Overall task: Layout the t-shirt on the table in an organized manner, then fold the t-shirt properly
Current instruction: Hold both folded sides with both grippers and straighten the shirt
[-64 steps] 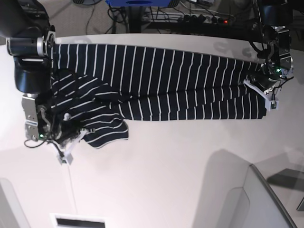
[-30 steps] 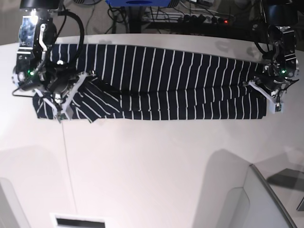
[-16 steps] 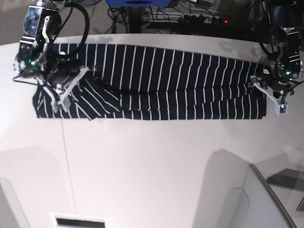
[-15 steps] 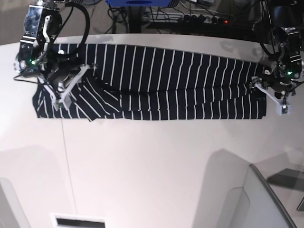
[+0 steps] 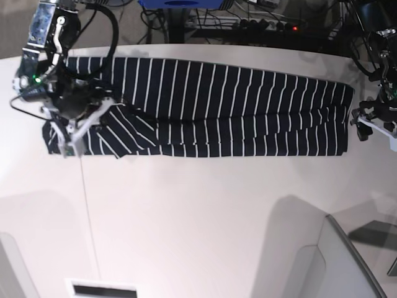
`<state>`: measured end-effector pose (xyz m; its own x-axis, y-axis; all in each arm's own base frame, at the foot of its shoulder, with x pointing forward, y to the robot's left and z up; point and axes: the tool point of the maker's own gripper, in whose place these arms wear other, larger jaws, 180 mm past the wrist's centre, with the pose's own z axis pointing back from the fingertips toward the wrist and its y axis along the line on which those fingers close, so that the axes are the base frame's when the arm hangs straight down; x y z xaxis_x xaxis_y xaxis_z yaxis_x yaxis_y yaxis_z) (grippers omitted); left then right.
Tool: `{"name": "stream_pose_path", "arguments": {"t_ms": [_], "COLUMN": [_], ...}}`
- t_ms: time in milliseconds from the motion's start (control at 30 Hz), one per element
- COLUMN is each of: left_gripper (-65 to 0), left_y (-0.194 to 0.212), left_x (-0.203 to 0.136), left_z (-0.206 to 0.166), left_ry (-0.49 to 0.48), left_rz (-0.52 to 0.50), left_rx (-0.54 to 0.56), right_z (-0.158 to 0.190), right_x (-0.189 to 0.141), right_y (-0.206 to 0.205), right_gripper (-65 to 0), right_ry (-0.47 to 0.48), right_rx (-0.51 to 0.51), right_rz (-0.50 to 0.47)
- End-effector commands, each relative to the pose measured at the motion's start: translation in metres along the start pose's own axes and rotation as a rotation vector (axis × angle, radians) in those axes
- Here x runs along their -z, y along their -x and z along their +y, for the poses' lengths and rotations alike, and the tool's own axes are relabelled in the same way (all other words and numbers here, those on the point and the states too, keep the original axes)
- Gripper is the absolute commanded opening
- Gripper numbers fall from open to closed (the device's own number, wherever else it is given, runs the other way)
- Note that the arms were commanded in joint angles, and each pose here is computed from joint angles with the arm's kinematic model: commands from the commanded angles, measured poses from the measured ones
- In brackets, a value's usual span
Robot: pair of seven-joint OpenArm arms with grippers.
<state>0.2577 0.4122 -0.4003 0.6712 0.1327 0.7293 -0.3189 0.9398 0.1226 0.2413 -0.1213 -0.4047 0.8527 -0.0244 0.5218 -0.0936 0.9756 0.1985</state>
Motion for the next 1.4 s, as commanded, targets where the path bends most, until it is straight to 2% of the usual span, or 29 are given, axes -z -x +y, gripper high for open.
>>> {"name": "stream_pose_path", "arguments": {"t_ms": [0, 33, 200, 367, 533, 667, 800, 900, 1000, 1133, 1267, 1367], "left_gripper": [-17.9, -17.9, -17.9, -17.9, -17.9, -17.4, -16.8, -16.6, -16.5, -15.3, -7.1, -7.2], "left_y": [-0.016, -0.015, -0.014, -0.008, 0.005, 0.002, 0.001, -0.004, -0.014, -0.001, 0.010, 0.013], "left_x": [-0.002, -0.002, -0.002, -0.001, 0.004, 0.002, -0.001, -0.010, -0.021, -0.013, 0.001, 0.011], "left_z": [0.003, 0.002, 0.000, 0.003, 0.007, -0.009, -0.024, -0.022, -0.023, -0.013, -0.013, -0.015], "left_ry": [-0.004, -0.002, 0.001, -0.003, -0.010, 0.072, 0.172, 0.241, 0.343, 0.352, 0.349, 0.339], "left_rz": [-0.048, -0.047, -0.044, -0.031, 0.003, -0.006, -0.015, -0.070, -0.140, -0.107, -0.068, -0.038], "left_rx": [-0.002, -0.004, -0.004, -0.010, -0.024, 0.020, 0.072, 0.000, -0.067, -0.136, -0.187, -0.181], "right_z": [0.004, 0.008, 0.009, -0.028, -0.047, -0.044, -0.029, -0.025, -0.027, -0.025, -0.029, -0.030], "right_x": [0.004, 0.011, 0.036, 0.039, 0.044, 0.026, -0.005, -0.020, -0.021, -0.020, -0.021, -0.022], "right_y": [-0.006, -0.005, 0.009, 0.037, 0.060, 0.046, 0.015, 0.002, 0.003, 0.005, 0.004, 0.004], "right_gripper": [-62.3, -65.0, -64.8, -64.8, -64.8, -65.0, -65.0, -65.0, -65.0, -65.0, -65.0, -65.0], "right_ry": [-0.014, -0.029, -0.060, 0.005, 0.024, 0.042, 0.042, 0.043, 0.049, 0.044, 0.050, 0.054], "right_rx": [-0.012, -0.012, 0.016, 0.138, 0.154, 0.113, 0.057, 0.039, 0.035, 0.032, 0.018, 0.011], "right_rz": [-0.012, 0.004, 0.080, 0.096, 0.157, 0.094, -0.038, -0.095, -0.093, -0.088, -0.087, -0.085]}}
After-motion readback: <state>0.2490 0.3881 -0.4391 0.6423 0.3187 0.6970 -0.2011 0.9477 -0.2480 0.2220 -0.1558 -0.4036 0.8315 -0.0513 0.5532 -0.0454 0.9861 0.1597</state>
